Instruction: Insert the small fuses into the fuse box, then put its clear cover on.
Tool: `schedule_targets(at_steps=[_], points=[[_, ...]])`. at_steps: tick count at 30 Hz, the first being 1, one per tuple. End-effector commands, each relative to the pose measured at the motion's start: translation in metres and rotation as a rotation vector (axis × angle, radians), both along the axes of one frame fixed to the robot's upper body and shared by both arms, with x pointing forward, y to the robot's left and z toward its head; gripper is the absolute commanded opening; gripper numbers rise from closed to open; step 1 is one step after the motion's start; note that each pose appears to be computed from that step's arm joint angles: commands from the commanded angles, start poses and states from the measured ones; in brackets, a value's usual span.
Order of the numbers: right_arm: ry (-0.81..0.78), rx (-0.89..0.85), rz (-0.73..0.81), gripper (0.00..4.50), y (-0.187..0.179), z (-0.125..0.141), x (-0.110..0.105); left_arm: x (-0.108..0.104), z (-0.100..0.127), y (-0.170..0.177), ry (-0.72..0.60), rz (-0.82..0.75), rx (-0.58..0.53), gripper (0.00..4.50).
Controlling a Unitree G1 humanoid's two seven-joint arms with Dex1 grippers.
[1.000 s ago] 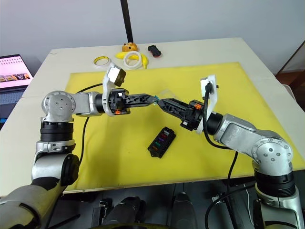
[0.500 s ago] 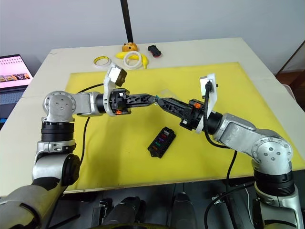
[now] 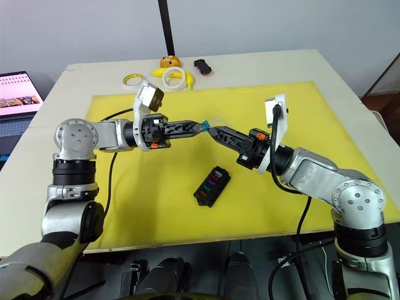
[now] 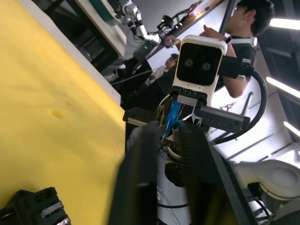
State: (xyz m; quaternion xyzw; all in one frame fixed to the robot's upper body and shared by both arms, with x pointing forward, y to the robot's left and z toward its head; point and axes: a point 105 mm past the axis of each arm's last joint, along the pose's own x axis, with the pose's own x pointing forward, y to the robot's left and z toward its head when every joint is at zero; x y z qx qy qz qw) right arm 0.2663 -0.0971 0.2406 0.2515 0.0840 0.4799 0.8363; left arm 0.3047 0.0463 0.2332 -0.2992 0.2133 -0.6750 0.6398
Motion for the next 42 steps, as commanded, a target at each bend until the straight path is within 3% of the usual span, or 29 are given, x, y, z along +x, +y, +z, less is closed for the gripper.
schedule_targets(at_steps=[1,5,10,16,23,29,42], points=[[-0.064,-0.001,0.019,0.00,0.000,0.015,-0.009,-0.005,0.004,0.014,-0.099,0.004,0.045,2.56],[-0.084,-0.058,0.007,0.00,-0.005,0.017,-0.015,-0.012,-0.003,0.038,-0.264,0.007,0.172,4.47],[-0.069,-0.126,-0.018,0.00,-0.014,0.016,-0.021,-0.019,-0.010,0.048,-0.399,-0.029,0.261,4.47],[-0.027,-0.389,0.002,0.00,-0.019,-0.008,-0.028,-0.005,-0.033,0.043,-0.680,0.005,0.402,4.47],[-0.037,-0.755,-0.026,0.00,-0.023,-0.040,-0.009,-0.008,-0.049,0.014,-0.943,-0.006,0.423,4.47],[-0.053,-0.875,-0.021,0.00,-0.022,-0.050,0.004,-0.011,-0.063,0.008,-1.012,-0.029,0.447,4.47],[-0.076,-0.969,-0.024,0.00,-0.024,-0.060,0.014,-0.004,-0.069,-0.003,-1.043,-0.001,0.448,4.47]])
